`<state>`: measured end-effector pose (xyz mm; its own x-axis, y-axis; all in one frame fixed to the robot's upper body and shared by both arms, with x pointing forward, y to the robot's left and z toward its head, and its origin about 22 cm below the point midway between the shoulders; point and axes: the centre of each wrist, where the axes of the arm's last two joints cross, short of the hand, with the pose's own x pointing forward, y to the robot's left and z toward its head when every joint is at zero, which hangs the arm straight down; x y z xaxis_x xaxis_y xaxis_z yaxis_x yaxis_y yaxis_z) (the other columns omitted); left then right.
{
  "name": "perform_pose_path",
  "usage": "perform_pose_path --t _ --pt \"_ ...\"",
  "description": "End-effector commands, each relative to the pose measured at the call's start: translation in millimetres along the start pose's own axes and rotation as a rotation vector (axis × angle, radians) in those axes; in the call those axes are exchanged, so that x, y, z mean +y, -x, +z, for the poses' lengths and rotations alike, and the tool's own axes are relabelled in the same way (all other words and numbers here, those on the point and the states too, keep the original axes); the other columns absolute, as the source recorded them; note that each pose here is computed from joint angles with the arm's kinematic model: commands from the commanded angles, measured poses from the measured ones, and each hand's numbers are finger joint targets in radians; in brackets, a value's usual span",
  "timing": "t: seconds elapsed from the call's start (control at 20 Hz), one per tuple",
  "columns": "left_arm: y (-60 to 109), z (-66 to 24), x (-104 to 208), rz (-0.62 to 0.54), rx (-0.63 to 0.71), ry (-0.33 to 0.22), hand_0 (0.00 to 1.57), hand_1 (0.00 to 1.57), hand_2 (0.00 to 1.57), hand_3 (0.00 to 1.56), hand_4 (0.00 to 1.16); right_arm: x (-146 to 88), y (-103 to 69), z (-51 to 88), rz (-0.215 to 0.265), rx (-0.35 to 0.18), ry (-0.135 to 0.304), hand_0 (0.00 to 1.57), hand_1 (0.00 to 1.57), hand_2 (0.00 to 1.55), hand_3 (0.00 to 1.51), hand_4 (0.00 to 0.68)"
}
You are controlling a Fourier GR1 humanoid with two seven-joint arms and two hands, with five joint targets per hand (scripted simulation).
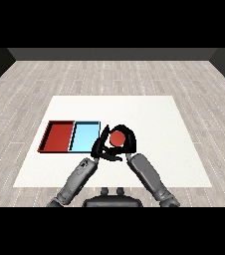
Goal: Pick the red can and put it in the red box
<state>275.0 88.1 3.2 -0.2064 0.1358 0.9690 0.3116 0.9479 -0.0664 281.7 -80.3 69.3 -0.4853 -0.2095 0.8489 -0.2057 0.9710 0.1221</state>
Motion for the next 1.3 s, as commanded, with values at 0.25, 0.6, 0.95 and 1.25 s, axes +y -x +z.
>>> perform_pose_path --t 0.25,0.6,0.95,1.25 --pt "4.3 -13.2 -13 0.028 0.020 0.032 0.00 0.00 0.00 0.00 0.00 21 -8.3 5.9 -0.051 -0.033 -0.014 1.51 1.51 1.46 1.42 0.656" --pt "-0.2 -11.4 -15 0.044 -0.004 0.023 0.00 0.00 0.00 0.00 0.00 23 -4.8 -2.2 -0.020 -0.026 -0.013 1.51 1.51 1.46 1.41 0.639" --pt "9.0 -3.9 -9 -0.008 0.036 -0.204 1.57 1.57 1.57 1.49 1.13 25 -12.1 11.3 -0.044 -0.027 -0.025 1.51 1.51 1.45 1.39 0.649" --pt "28.0 -13.9 -14 -0.022 0.051 -0.207 1.57 1.57 1.56 1.48 1.12 18 -1.5 7.3 -0.019 -0.001 -0.027 1.48 1.48 1.44 1.39 0.646"
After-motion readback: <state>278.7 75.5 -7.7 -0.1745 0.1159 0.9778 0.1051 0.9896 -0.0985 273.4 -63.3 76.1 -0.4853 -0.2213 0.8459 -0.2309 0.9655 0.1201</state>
